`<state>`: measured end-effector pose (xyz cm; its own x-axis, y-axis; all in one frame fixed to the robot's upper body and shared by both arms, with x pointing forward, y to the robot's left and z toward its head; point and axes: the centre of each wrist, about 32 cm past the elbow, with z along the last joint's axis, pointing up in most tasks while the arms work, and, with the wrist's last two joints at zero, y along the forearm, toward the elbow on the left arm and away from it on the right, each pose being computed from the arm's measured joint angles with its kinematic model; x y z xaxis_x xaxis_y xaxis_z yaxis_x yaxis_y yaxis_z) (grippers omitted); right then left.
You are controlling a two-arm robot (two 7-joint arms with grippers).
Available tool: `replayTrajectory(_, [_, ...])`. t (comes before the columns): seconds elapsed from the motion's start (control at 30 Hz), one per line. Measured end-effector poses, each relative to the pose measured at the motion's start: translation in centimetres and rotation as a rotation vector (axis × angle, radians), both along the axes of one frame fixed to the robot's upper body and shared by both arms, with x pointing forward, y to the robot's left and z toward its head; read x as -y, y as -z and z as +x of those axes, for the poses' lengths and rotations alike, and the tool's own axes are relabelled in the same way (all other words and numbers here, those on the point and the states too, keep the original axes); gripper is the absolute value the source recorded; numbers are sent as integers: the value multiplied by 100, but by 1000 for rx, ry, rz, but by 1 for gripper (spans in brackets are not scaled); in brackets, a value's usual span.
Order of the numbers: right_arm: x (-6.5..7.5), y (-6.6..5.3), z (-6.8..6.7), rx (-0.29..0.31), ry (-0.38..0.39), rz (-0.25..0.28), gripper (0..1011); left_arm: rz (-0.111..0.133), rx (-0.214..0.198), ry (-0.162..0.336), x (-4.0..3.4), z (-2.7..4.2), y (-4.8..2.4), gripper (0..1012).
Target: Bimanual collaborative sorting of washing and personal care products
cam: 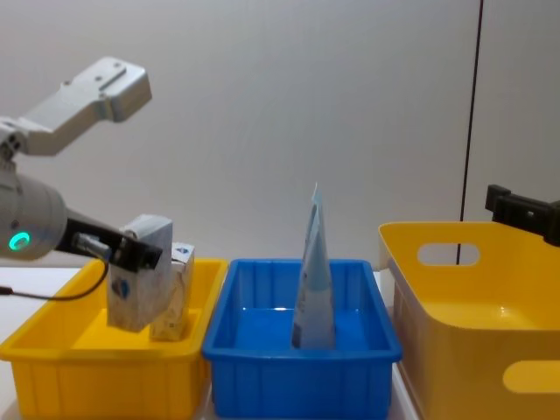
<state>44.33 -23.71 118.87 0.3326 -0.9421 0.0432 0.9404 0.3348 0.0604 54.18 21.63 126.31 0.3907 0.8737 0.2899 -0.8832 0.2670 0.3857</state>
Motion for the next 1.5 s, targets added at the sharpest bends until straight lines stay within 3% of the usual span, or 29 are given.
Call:
replayTrajectory(0.37, [0,0,0,0,0,0,1002,-2,70,150,-168,45,-272,404])
replayTrajectory(0.47, [0,0,0,0,0,0,1002,-4,94,209,-206,76,-380,404])
replayTrajectory(0.5, [0,0,0,0,0,0,1002,-4,94,209,-206,76,-380,404])
replayTrajectory(0.67, [0,0,0,0,0,0,1002,-9,127,290,-238,124,-530,404])
replayTrajectory(1.03, [0,0,0,0,0,0,1002,-16,171,442,-261,230,-756,404])
replayTrajectory(1.5, [0,0,0,0,0,0,1002,-48,218,631,-254,337,-967,403])
